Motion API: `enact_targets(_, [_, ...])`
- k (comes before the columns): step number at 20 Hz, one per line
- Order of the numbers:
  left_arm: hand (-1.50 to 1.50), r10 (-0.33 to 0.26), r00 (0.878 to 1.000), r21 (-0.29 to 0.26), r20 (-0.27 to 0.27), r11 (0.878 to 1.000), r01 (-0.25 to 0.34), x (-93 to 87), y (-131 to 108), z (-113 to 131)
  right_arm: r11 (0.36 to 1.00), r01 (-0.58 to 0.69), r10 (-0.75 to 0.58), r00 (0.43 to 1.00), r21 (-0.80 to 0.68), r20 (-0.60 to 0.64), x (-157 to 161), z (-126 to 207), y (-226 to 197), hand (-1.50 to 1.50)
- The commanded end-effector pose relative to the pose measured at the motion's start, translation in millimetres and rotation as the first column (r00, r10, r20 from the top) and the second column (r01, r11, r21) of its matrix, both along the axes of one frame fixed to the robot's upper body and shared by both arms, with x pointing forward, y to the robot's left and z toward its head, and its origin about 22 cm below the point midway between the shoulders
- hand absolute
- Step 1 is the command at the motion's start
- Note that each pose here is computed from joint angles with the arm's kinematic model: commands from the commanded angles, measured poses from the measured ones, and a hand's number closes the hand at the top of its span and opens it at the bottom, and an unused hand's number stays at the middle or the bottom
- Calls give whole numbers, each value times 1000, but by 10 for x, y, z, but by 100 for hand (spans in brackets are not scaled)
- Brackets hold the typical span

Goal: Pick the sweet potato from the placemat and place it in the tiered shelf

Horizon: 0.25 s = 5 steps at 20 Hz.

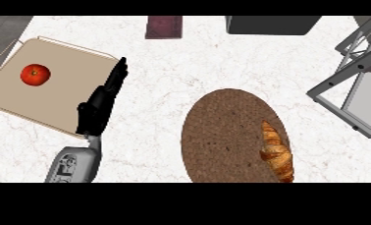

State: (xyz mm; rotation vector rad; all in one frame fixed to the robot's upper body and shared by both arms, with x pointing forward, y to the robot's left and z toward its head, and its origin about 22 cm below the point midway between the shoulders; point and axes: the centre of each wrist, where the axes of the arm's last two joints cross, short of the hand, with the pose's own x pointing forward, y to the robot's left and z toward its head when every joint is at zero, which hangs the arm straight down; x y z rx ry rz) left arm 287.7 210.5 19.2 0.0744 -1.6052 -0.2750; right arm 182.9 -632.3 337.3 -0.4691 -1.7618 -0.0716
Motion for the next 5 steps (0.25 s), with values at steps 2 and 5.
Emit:
enact_targets(2, [0,7,1000,-2,1,1000,-7,-32,9,-7,998,-14,12,999,-58,-35,-153,8,-57,-150])
enact_targets(5, [0,17,1000,-10,3,1000,-17,-35,45,-7,999,-35,32,998,-38,-61,-191,-122,-98,-150])
